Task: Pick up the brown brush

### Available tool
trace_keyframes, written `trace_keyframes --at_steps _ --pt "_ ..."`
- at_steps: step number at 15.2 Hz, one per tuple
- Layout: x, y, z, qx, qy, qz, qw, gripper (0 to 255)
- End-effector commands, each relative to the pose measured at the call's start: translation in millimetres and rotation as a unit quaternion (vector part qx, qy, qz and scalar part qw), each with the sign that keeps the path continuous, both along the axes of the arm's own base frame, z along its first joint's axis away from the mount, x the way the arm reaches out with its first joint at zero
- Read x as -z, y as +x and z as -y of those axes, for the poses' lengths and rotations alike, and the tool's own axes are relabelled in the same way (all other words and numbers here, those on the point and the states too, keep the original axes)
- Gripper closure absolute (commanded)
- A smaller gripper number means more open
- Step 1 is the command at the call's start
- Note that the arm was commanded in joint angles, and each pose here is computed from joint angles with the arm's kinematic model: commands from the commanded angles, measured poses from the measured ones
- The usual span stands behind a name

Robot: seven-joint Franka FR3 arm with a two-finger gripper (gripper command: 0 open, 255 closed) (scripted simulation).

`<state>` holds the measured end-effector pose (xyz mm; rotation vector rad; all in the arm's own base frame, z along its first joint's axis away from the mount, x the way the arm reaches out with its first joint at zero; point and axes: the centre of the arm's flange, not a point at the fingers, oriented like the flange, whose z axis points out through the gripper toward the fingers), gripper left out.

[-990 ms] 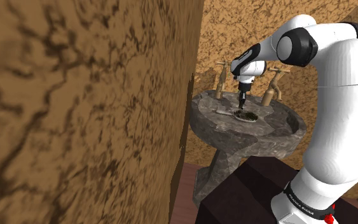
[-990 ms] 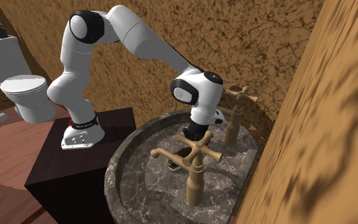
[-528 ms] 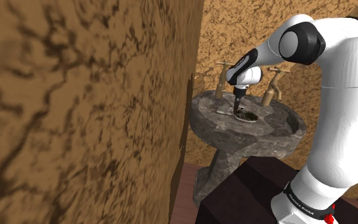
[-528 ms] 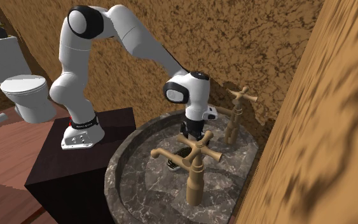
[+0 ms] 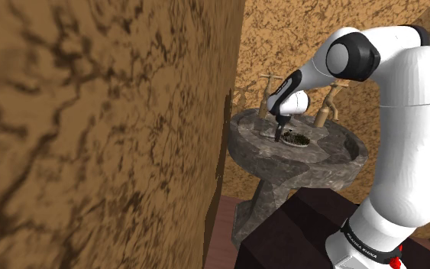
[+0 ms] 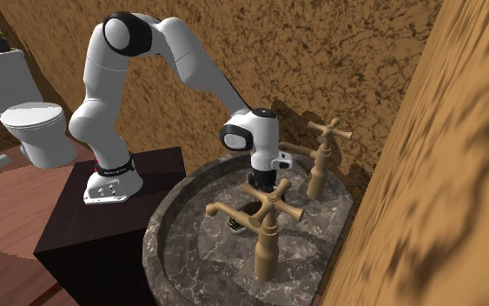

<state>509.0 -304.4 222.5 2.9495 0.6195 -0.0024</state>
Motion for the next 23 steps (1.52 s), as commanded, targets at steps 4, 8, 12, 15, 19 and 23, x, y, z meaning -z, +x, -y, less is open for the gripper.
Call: trace_keyframes --at_steps 4,8,12,15,19,23 --pt "9 0 0 0.000 0.000 0.000 1.0000 255" --pt "9 0 0 0.000 0.000 0.000 1.0000 255" --pt "9 0 0 0.000 0.000 0.000 1.0000 255" --pt "-7 0 0 0.000 0.000 0.000 1.0000 255" --pt "-28 0 0 0.000 0.000 0.000 1.0000 255" --pt "-49 0 0 0.000 0.000 0.000 1.0000 255"
